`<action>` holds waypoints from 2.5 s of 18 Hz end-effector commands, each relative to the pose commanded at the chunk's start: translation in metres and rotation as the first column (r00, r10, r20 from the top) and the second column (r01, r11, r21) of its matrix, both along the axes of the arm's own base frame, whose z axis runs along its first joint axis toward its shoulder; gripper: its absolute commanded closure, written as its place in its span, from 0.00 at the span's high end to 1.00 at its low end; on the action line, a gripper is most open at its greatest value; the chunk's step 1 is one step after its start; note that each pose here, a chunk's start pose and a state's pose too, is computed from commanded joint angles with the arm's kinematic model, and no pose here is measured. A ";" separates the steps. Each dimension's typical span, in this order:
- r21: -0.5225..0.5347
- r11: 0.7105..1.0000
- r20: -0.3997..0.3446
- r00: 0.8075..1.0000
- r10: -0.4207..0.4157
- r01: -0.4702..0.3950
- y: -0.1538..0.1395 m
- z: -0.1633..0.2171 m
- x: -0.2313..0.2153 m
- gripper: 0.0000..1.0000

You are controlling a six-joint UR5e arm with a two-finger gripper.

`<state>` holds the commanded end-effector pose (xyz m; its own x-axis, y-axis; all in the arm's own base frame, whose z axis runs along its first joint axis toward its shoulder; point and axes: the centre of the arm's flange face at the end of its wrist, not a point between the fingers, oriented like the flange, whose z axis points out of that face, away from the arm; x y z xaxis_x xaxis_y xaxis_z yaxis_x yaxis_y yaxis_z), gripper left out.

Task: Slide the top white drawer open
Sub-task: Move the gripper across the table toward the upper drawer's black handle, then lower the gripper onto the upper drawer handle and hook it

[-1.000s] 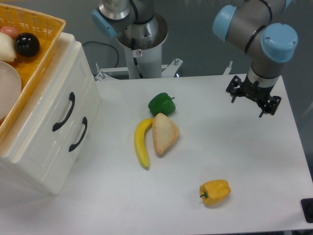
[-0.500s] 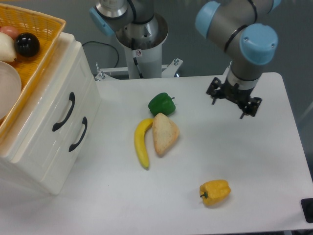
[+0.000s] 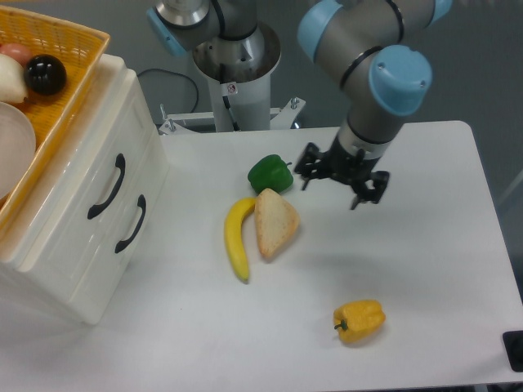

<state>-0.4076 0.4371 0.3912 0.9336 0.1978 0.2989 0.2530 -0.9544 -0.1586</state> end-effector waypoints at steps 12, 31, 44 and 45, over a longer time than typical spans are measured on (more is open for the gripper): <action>0.045 0.999 0.105 0.994 0.021 -0.025 0.062 0.013 0.082 1.00; -0.013 0.991 0.207 0.970 -0.131 0.136 0.113 -0.009 0.187 1.00; -0.028 0.986 0.224 0.962 -0.154 0.164 0.115 -0.019 0.206 1.00; -0.028 0.986 0.224 0.962 -0.154 0.164 0.115 -0.019 0.206 1.00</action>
